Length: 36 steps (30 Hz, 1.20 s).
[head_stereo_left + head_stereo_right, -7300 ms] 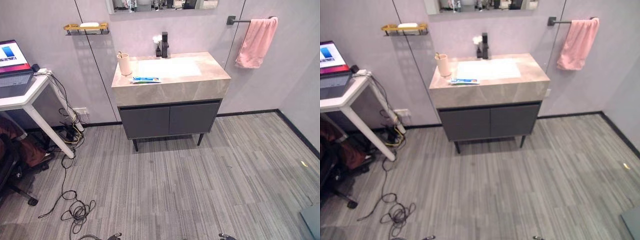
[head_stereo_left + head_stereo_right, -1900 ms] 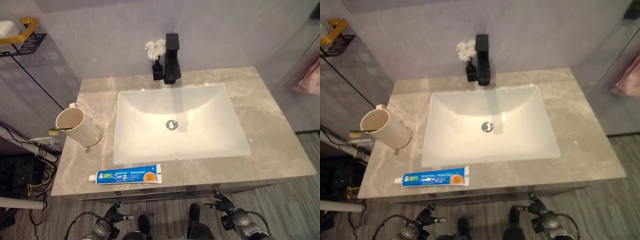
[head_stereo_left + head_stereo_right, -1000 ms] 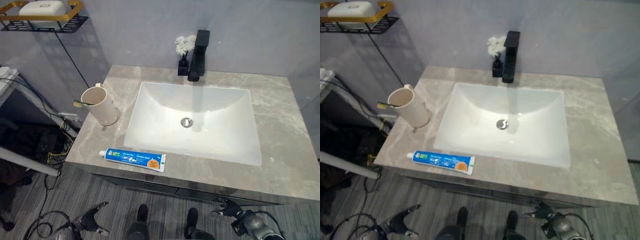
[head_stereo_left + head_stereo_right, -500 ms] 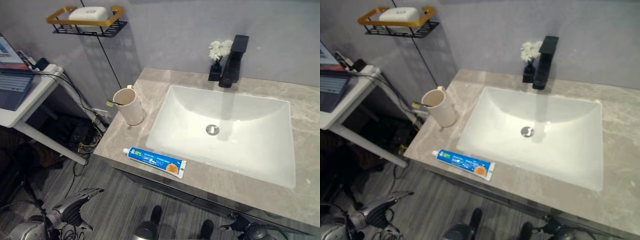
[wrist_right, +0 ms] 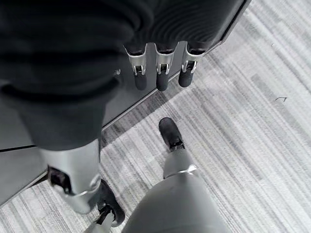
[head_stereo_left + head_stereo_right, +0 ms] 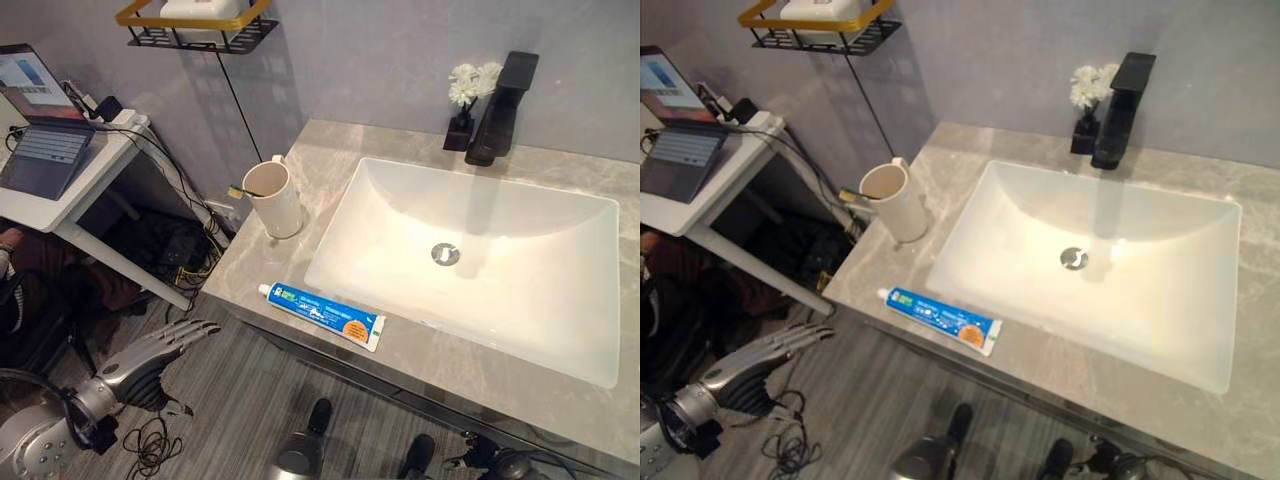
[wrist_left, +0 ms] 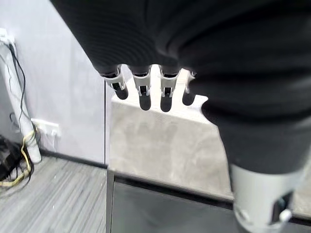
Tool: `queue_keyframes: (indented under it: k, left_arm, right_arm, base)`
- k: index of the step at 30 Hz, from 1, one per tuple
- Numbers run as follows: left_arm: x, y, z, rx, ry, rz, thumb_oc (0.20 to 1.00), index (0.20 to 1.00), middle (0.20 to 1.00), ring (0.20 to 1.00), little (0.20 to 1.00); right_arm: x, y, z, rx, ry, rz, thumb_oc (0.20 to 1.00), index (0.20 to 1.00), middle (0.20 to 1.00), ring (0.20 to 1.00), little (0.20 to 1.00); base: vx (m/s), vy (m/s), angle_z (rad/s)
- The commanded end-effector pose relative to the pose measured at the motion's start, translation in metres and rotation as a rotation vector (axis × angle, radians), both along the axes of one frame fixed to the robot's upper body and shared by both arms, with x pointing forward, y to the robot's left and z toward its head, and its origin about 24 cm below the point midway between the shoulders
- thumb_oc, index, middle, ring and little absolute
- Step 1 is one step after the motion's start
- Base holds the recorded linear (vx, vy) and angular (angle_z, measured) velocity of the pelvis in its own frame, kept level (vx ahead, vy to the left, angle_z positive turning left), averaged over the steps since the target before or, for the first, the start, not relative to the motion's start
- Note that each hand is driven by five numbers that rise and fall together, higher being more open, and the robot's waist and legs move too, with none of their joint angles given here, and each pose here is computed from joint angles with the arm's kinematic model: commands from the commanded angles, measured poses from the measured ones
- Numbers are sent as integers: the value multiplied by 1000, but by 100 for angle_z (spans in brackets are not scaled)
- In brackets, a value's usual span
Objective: Put brush and paste in cup on sink, flatten towel.
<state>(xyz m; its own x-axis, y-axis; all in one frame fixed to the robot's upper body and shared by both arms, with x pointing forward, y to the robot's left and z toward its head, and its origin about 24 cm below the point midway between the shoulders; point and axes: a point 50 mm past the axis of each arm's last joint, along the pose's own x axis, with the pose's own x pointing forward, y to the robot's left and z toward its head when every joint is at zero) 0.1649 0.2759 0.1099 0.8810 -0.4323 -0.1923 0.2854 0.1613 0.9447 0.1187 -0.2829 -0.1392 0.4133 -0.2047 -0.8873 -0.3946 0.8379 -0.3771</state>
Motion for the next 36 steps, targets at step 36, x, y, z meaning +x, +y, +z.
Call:
queue_keyframes:
  k: [36]
  left_arm:
    - [28, -25, 19, -136, -135, -73, 1000, 1000, 1000, 1000, 1000]
  right_arm:
    - [5, 31, -9, 82, -39, -77, 1000, 1000, 1000, 1000, 1000]
  base:
    - [14, 6, -13]
